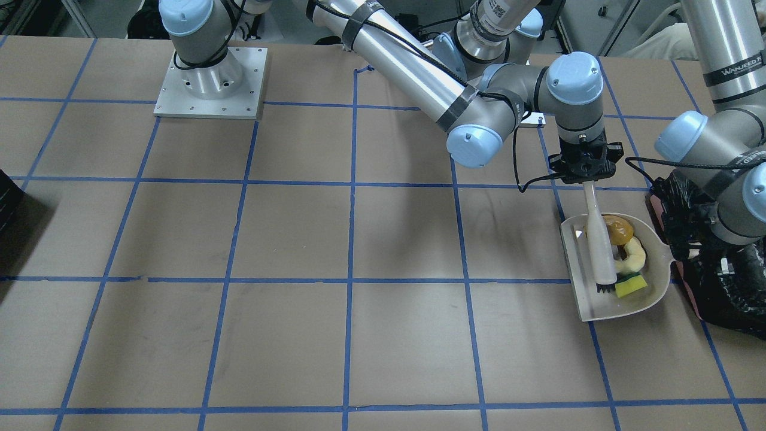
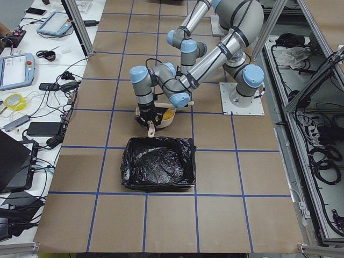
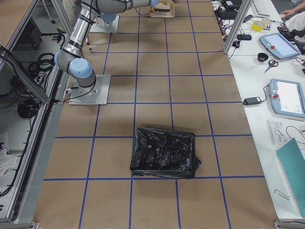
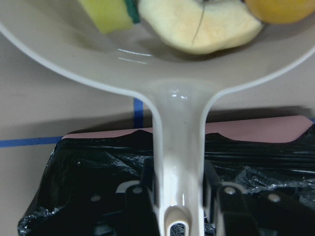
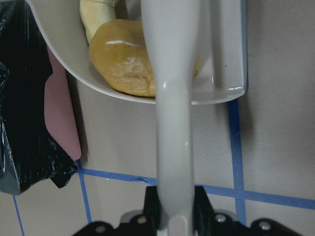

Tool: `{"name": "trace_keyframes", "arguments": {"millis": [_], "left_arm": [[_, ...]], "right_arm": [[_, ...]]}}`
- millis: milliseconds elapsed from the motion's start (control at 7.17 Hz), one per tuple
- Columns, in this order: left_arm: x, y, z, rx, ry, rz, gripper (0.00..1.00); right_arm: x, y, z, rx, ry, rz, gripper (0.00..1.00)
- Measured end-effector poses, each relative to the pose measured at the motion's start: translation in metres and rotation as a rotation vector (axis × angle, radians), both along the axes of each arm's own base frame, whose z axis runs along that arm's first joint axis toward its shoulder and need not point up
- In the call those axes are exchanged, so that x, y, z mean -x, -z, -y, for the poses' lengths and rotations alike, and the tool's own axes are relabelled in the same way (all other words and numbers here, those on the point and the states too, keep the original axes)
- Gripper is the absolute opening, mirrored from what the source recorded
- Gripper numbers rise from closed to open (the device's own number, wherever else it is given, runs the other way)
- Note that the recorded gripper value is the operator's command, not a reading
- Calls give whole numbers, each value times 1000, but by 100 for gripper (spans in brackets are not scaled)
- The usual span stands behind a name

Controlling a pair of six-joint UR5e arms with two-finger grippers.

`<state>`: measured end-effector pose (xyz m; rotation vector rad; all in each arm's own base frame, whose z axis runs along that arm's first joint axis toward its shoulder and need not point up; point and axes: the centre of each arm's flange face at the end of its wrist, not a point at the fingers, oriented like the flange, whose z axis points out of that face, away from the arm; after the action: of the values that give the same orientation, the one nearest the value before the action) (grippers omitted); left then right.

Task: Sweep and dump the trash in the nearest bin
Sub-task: 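Sweep the sponge, apple ring and roll into the dustpan with the brush, then lift the dustpan over the trash bag while the right gripper withdraws the brush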

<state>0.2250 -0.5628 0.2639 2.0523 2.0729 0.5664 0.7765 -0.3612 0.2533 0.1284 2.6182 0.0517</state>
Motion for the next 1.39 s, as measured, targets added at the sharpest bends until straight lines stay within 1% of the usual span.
{"name": "trace_keyframes", "arguments": {"millis": [139, 418, 558, 837, 976, 1116, 1255, 1394], "left_arm": [[0, 0, 0, 1, 0, -1, 0], [0, 0, 0, 1, 0, -2, 0], [0, 0, 0, 2, 0, -3, 0], [-1, -1, 0, 11, -3, -9, 0], [-2, -2, 1, 27, -5, -29, 0], [-1, -3, 2, 50, -5, -62, 0], [0, -6, 3, 77, -10, -100, 0], [-1, -8, 2, 100, -25, -153, 0]], "right_arm": [[12, -8, 10, 3, -13, -25, 15], [59, -25, 42, 15, -32, -68, 16], [91, -29, 45, 16, -51, -94, 16], [172, -35, 37, 18, -89, -146, 16], [218, -39, 34, 33, -107, -183, 16], [264, -40, 26, 55, -118, -244, 17], [304, -38, 13, 68, -114, -304, 20], [336, -36, -3, 74, -103, -355, 20]]}}
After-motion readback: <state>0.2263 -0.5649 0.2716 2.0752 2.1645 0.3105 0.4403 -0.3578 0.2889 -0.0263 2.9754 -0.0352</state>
